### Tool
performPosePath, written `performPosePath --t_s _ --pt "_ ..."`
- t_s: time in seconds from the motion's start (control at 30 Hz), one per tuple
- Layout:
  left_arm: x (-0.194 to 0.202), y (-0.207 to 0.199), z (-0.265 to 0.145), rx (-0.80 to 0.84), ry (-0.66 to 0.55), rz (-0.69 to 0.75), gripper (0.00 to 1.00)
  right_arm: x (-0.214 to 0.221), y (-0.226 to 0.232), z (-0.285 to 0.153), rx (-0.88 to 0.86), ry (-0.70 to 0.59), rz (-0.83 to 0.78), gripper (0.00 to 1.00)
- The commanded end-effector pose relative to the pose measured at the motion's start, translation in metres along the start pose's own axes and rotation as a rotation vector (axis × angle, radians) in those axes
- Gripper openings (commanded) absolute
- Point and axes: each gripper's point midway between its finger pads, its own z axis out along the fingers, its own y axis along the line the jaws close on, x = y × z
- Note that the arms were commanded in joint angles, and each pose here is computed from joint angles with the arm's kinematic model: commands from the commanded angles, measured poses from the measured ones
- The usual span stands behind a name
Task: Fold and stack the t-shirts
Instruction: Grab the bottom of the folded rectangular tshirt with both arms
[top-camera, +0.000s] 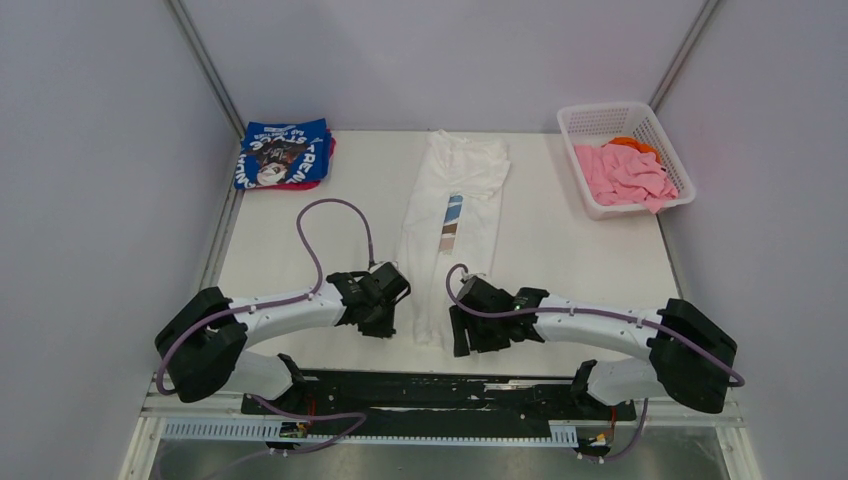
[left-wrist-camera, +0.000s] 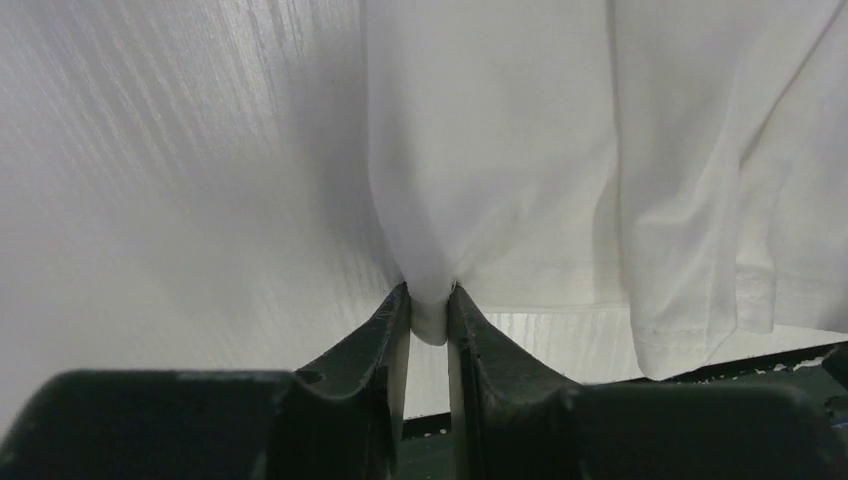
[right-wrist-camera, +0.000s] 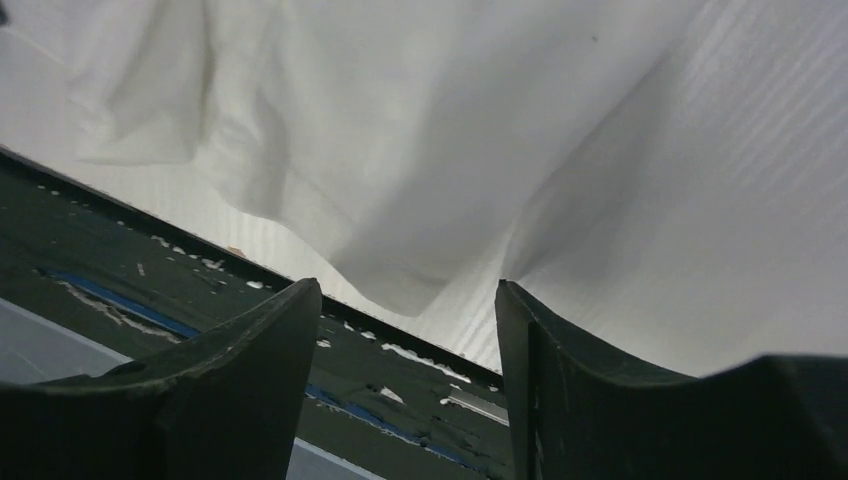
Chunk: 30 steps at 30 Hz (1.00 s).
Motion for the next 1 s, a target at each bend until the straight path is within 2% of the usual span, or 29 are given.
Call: performPosePath --t_s 0.0,0.13,0.2,0.23,0.47,0.63,0.77,0.8,0.97 --pt "0.000 0.010 0.000 -0.057 0.000 -0.003 0.25 0.022 -0.014 0.006 0.068 0.063 0.084 0.60" --pt "0.002 0.012 -0.003 -0.060 0.003 -0.002 0.13 0.028 -0.019 0.014 0.094 0.088 0.101 0.49" --pt "0.003 0.014 -0.005 -0.062 0.004 -0.003 0.04 0.032 -0.019 0.018 0.102 0.107 0.112 0.46" --pt "0.004 0.015 -0.007 -0.067 0.005 -0.004 0.02 0.034 -0.018 0.020 0.102 0.115 0.113 0.40" --pt "0.010 0.028 -0.018 -0.091 -0.002 -0.016 0.00 0.047 -0.015 0.021 0.086 0.146 0.108 0.02" --pt "0.016 0.027 -0.027 -0.025 -0.016 -0.018 0.00 0.052 -0.010 0.014 0.019 0.140 0.093 0.00" --pt "0.023 0.000 -0.040 0.186 -0.018 0.000 0.00 0.049 0.019 0.004 -0.135 0.119 0.011 0.00" --pt "0.022 -0.010 -0.048 0.253 -0.030 0.008 0.00 0.049 0.026 0.002 -0.166 0.113 -0.009 0.00" --pt "0.007 -0.022 -0.074 0.364 -0.137 0.020 0.00 0.032 0.046 -0.010 -0.232 0.050 -0.034 0.00"
